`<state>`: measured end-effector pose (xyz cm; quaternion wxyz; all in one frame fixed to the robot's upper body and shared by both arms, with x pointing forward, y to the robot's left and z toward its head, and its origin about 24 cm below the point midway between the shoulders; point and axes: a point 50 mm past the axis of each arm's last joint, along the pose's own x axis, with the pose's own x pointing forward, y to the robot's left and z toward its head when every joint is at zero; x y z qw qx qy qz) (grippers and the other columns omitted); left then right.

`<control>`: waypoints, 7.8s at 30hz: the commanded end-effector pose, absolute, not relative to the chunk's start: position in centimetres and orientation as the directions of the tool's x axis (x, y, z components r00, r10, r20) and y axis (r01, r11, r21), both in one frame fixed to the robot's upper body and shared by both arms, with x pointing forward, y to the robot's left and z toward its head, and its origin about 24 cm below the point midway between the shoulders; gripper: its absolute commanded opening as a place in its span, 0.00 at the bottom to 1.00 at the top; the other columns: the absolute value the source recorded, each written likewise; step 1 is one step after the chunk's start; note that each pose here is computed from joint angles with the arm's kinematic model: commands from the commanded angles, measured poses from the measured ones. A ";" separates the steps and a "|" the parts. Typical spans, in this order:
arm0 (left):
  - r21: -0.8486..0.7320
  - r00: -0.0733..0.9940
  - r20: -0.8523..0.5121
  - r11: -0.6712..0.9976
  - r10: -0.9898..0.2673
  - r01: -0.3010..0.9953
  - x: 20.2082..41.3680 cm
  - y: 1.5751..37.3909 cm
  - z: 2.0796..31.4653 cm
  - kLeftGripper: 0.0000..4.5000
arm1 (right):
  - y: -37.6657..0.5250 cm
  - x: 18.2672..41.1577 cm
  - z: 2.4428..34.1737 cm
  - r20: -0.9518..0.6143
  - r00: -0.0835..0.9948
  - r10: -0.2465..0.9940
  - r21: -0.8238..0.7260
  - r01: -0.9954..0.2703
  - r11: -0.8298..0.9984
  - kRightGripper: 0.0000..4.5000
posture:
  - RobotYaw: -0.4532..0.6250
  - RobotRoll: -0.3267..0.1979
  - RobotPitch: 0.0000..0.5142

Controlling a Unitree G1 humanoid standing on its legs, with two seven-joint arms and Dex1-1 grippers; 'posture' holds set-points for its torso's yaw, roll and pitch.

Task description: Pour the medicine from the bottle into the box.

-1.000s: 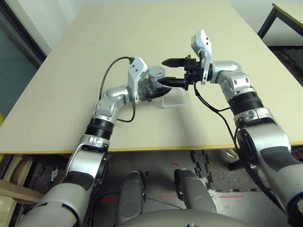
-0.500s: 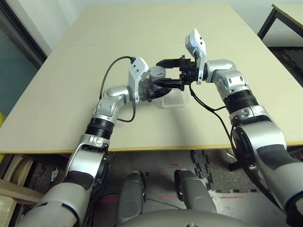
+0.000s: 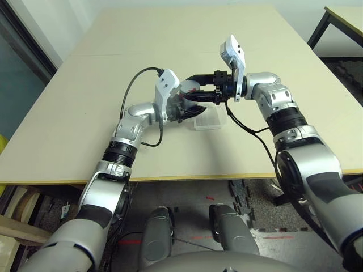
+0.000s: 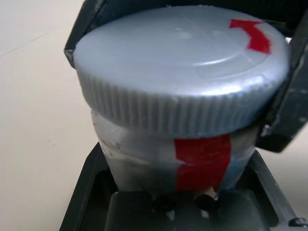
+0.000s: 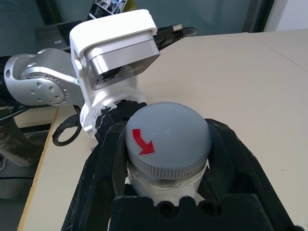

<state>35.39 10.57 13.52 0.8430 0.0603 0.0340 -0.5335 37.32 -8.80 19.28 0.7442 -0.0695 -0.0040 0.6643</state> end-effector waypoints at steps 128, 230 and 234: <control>0.044 0.278 -0.133 0.275 -0.951 0.961 35.5 12.2 14.4 0.61 | -12.8 39.1 19.4 -0.065 0.264 0.962 -0.062 -0.964 0.260 1.00 | 0.29 0.62 0.11; 0.038 0.267 -0.145 0.265 -0.953 0.964 35.6 11.8 13.8 0.61 | -14.3 38.8 17.7 -0.121 0.262 0.957 0.012 -0.964 0.266 1.00 | 0.26 0.62 0.14; 0.039 0.275 -0.146 0.273 -0.950 0.961 35.8 12.0 13.9 0.61 | -15.0 38.7 17.6 -0.145 0.261 0.954 0.007 -0.964 0.265 1.00 | 0.26 0.62 0.14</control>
